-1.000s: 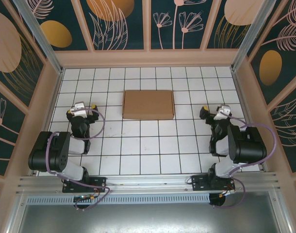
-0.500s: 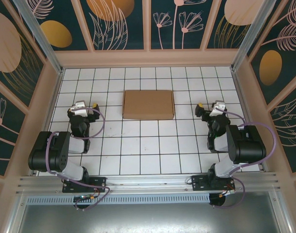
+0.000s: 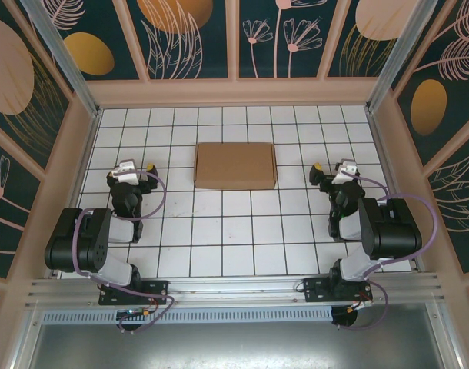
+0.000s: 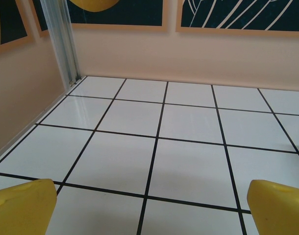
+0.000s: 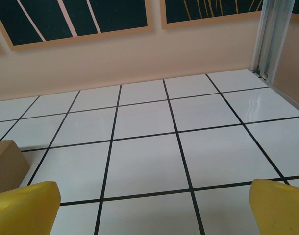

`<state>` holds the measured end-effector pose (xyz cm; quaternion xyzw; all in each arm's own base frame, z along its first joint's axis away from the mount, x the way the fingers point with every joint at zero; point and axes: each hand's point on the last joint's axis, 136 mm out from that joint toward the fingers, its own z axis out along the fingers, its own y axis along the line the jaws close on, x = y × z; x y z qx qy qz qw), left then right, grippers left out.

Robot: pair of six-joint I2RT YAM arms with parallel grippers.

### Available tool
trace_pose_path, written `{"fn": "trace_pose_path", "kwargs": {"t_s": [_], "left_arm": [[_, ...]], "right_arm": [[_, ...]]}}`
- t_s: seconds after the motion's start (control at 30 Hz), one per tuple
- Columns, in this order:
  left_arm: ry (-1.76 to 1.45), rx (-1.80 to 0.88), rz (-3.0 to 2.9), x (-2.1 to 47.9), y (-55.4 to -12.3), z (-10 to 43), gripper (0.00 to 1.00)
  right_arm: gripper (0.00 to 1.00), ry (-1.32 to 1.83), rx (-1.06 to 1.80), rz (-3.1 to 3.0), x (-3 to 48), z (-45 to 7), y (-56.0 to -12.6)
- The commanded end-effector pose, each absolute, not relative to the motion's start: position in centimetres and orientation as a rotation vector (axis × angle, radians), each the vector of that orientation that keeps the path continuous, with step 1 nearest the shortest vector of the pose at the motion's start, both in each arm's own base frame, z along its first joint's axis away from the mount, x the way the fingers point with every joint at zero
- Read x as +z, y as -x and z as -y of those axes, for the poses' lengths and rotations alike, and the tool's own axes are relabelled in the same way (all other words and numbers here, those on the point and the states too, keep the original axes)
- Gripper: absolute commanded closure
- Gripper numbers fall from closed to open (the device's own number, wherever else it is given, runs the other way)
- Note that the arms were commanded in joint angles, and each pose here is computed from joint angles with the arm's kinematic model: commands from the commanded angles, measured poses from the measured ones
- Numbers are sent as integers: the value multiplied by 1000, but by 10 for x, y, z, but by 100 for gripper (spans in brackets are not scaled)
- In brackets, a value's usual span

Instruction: Fold the paper box

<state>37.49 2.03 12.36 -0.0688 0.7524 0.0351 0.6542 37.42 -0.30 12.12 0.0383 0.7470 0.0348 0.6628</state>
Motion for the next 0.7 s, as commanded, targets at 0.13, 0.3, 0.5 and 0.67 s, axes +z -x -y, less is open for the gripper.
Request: {"fn": "trace_pose_path", "kwargs": {"t_s": [0.13,0.3,0.5,0.67], "left_arm": [[160,55,-1658,136,-377,-20,1],[159,55,-1659,135,-377,-20,1],[160,54,-1659,135,-377,-20,1],[160,53,-1666,135,-378,-19,1]], "right_arm": [[1,-90,58,-1669,127,6,-374],[1,-89,58,-1669,127,6,-374],[1,-88,57,-1667,127,5,-374],[1,-89,57,-1668,127,5,-374]]}}
